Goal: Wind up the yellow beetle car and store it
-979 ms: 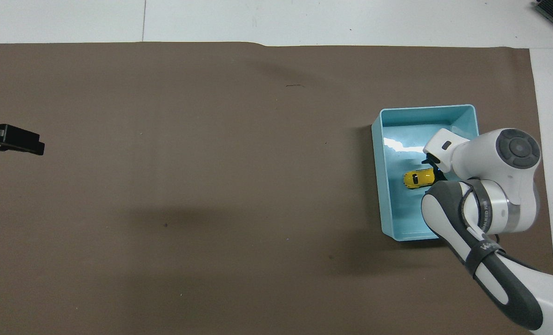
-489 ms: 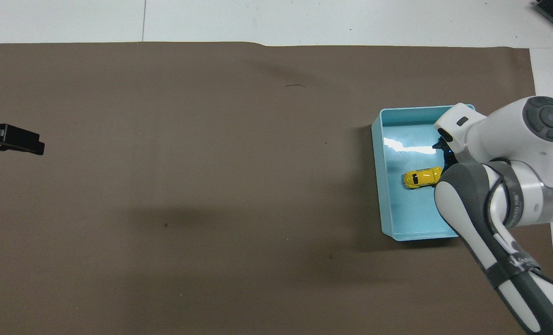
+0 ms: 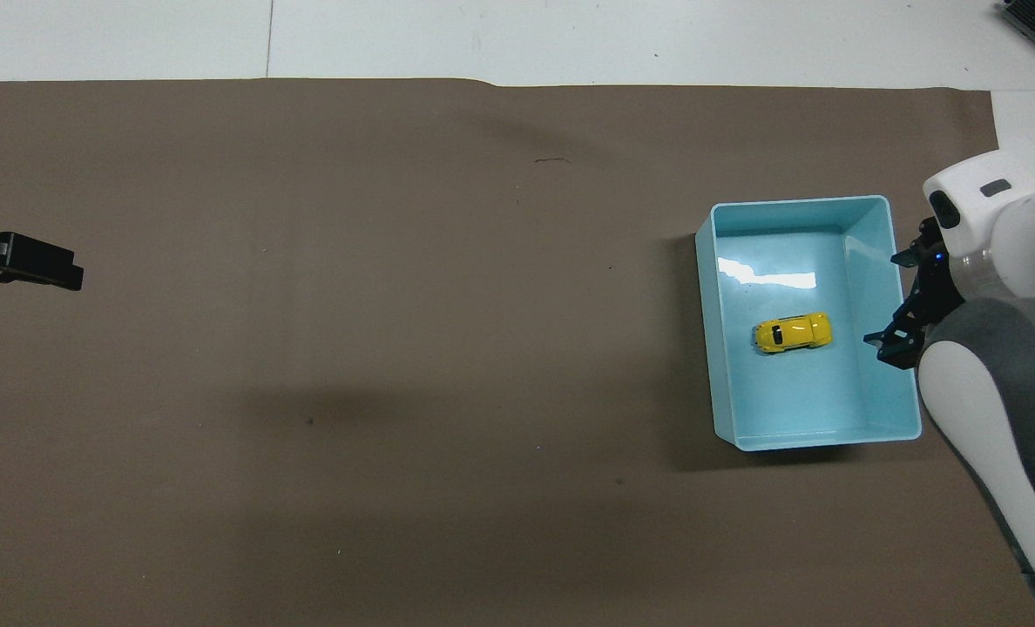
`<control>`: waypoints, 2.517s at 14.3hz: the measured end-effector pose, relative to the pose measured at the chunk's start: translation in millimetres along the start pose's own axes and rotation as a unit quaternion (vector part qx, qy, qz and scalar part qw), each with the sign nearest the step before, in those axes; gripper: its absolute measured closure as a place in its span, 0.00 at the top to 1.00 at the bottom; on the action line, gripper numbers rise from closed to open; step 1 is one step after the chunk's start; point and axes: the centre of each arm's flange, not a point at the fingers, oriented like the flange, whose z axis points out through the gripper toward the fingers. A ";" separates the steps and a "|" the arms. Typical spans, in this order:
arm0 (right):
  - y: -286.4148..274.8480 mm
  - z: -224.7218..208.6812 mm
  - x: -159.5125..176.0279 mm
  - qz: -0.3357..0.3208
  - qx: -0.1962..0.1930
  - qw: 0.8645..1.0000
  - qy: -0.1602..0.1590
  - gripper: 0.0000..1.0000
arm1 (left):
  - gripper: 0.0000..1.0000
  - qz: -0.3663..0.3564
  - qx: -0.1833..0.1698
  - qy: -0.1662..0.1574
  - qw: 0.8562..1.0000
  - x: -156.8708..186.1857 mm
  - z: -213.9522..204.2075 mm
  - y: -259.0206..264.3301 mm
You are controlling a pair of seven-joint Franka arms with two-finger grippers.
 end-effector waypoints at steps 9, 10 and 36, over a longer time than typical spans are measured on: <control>-20.5 -49.4 4.7 0.250 0.000 0.968 0.020 1.00 | 1.00 0.000 0.000 0.000 1.000 0.0 0.0 0.0; -24.4 -52.9 12.6 0.309 0.010 0.950 0.032 1.00 | 1.00 0.000 0.000 0.000 1.000 0.0 0.0 0.0; 18.8 -105.1 -18.7 0.489 0.013 0.872 0.011 1.00 | 1.00 0.000 0.000 0.000 1.000 0.0 0.0 0.0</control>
